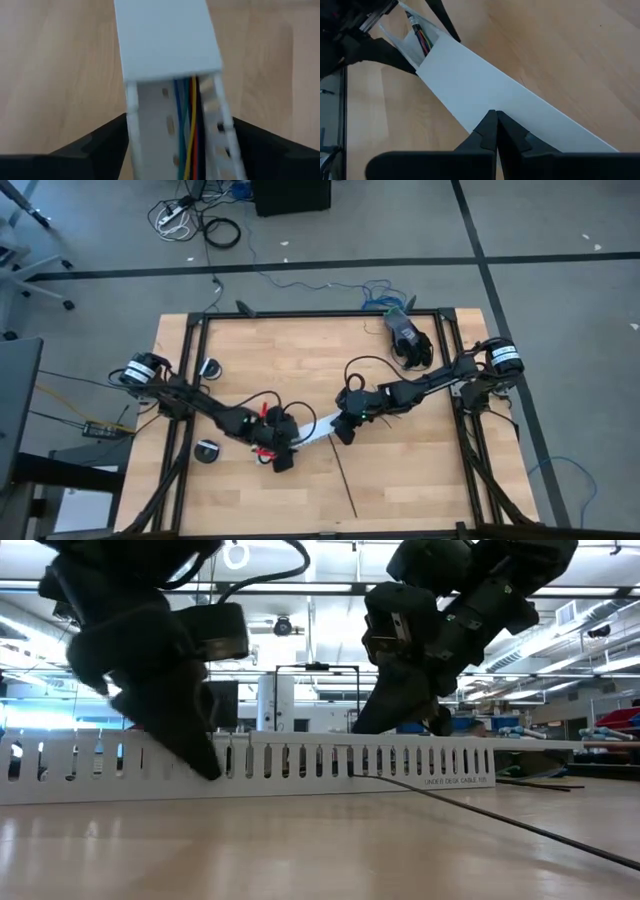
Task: Ziptie cables
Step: Close the lid on the cable duct
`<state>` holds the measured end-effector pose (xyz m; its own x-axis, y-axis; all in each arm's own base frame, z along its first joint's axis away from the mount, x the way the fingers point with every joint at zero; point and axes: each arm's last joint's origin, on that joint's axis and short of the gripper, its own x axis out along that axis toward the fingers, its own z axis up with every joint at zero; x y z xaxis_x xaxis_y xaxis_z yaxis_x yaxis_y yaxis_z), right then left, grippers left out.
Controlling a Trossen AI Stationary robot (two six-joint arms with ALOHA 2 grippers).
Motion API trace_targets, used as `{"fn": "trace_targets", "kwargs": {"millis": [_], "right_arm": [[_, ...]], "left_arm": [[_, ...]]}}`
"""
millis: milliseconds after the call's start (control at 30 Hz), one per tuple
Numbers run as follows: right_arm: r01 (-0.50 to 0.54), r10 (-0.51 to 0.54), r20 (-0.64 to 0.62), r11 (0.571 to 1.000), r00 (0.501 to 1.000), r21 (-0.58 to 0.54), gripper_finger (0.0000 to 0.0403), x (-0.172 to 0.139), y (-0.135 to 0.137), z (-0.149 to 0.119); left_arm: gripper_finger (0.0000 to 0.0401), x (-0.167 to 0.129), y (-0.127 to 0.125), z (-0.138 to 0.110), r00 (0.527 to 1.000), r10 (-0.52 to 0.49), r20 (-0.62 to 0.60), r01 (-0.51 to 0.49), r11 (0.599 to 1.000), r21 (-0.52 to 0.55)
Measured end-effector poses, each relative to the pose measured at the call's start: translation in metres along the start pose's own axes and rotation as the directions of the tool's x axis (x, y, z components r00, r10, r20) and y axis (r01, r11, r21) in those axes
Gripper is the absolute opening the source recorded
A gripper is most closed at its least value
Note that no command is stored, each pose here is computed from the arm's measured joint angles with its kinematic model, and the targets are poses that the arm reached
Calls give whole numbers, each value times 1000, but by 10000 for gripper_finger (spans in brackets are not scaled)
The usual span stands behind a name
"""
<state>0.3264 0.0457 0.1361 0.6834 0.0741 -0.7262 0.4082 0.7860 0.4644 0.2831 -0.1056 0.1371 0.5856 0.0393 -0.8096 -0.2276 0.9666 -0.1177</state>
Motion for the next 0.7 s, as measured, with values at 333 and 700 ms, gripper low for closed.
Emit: {"fn": "trace_targets", "kwargs": {"millis": [333,700], "right_arm": [[-2,2,14,1000,1000,-9,0,0,0,1],[-13,13,28,1000,1000,-14,0,0,1,2]], "left_arm": [[294,-5,-8,-9,997,71,24,-70,997,-37],[294,-6,-12,-9,995,76,60,-72,996,-58]]}}
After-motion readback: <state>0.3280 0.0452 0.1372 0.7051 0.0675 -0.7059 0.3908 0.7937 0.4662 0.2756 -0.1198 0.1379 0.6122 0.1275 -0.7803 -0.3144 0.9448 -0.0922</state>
